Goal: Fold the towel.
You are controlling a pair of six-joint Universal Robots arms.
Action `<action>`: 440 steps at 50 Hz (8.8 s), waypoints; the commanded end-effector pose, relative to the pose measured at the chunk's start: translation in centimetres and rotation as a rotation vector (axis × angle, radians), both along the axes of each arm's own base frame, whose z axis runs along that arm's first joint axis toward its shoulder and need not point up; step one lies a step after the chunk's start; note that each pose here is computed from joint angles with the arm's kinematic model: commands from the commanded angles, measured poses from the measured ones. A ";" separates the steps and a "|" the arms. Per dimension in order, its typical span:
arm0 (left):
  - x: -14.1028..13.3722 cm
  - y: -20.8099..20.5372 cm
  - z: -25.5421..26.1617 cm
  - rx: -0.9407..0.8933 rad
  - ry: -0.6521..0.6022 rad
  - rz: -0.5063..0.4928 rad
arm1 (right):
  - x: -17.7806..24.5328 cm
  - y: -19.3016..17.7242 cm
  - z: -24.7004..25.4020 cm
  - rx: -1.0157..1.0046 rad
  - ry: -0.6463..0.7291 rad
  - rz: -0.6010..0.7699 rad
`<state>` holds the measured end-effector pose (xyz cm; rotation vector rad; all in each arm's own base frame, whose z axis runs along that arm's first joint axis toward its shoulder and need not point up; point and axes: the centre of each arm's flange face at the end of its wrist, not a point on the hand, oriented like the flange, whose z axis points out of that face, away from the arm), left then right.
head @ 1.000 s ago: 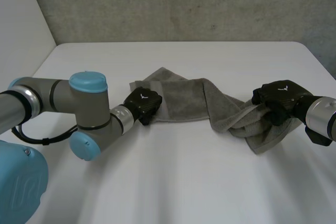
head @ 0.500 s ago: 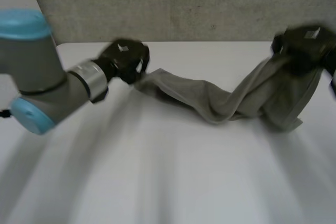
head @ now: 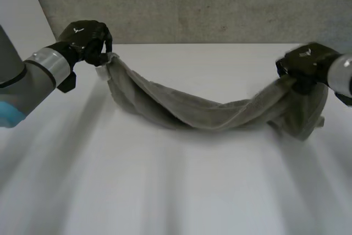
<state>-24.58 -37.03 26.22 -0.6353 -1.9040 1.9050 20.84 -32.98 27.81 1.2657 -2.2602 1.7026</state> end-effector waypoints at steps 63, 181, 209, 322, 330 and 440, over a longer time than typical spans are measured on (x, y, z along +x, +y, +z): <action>6.9 5.9 -14.0 0.177 -0.286 -0.052 | 1.0 5.5 -10.4 0.002 -0.078 0.164; 1.4 -1.2 2.6 -0.181 -0.077 0.043 | 2.6 -2.1 4.0 -0.195 -0.071 0.032; -1.3 -3.4 5.2 -0.422 0.019 -0.011 | 5.6 -4.1 5.3 -0.553 -0.214 0.103; 2.1 -0.7 -7.1 -0.150 -0.387 -0.044 | -0.1 -4.7 -5.1 -0.126 0.164 0.082; 0.6 -4.8 -9.7 -0.138 -0.390 -0.039 | 1.7 -7.6 -6.3 -0.221 0.089 0.059; 1.9 -0.9 -11.5 0.068 -0.323 0.069 | 3.2 -5.5 -6.6 -0.143 -0.126 -0.179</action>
